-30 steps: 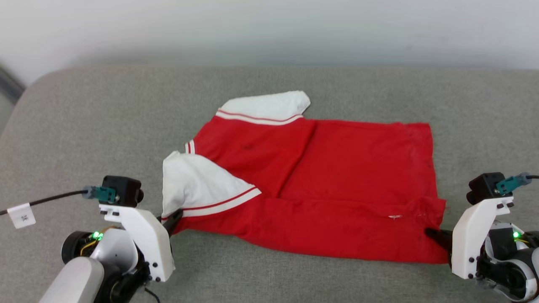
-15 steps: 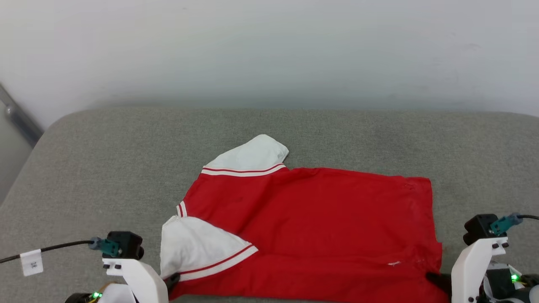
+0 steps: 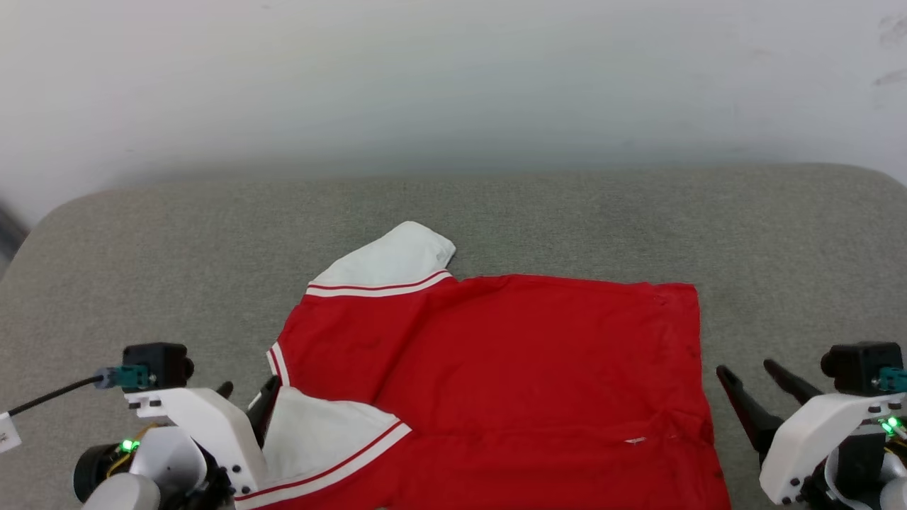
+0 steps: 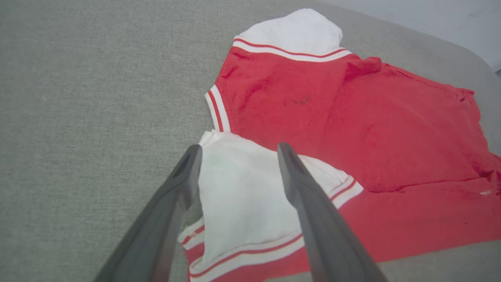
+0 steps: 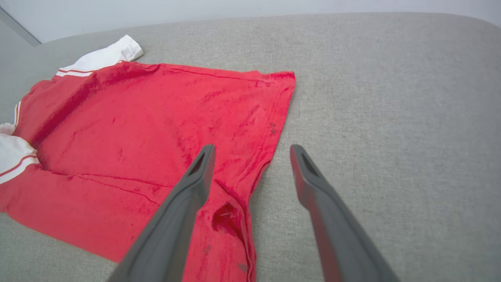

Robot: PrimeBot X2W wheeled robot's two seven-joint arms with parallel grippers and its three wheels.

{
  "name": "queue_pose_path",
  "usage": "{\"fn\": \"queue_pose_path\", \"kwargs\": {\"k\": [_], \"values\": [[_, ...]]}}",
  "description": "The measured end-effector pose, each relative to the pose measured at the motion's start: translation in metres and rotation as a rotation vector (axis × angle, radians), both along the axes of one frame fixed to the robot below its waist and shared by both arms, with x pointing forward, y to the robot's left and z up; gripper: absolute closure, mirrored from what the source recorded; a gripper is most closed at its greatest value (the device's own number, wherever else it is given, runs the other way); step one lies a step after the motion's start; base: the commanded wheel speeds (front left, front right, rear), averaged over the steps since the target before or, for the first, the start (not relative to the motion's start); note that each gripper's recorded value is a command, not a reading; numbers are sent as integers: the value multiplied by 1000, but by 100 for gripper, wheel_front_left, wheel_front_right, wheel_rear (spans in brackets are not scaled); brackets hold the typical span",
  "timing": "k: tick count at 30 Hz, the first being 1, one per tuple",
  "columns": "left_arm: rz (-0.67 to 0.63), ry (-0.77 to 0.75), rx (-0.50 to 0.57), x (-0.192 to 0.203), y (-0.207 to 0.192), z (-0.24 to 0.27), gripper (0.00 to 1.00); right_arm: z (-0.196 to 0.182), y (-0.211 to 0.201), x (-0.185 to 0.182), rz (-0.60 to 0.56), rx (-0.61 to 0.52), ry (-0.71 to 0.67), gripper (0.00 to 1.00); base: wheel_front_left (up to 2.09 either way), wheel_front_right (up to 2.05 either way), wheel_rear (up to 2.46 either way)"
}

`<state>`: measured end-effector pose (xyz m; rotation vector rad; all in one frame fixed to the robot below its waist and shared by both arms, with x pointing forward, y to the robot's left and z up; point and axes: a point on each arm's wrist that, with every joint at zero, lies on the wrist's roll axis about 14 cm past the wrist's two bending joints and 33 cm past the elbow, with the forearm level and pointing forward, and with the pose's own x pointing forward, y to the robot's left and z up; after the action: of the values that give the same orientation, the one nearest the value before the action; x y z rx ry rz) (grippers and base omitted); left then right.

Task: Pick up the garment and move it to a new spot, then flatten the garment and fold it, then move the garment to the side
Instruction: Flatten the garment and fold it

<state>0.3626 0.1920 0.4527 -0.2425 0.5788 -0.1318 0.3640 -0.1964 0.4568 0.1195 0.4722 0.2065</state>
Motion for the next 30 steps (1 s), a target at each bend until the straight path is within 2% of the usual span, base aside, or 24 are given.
{"fn": "queue_pose_path", "kwargs": {"k": [1,2,3,5,11,15,21,30], "values": [[19,-78,15,20,1,17,0,22,-5,7,-33,-8,-120,0,0,0,0],[16,-105,22,28,-1,24,0,30,-5,10,-40,-12,-155,0,0,0,0],[12,-183,36,55,-5,43,0,50,-5,22,-54,-15,-251,0,0,0,0],[11,-231,44,75,-8,55,0,64,-5,30,-68,-13,-317,0,0,0,0],[3,-297,59,132,-14,70,0,81,-4,48,-89,-14,-421,0,0,0,0],[-56,-298,78,168,-30,71,0,83,-10,60,-108,-22,-447,0,0,0,0],[-208,-140,128,206,-57,37,0,71,-19,74,-123,-50,-428,0,0,0,0],[-426,155,203,230,-92,-22,0,42,-39,73,-179,-86,-348,0,0,0,0]]}}
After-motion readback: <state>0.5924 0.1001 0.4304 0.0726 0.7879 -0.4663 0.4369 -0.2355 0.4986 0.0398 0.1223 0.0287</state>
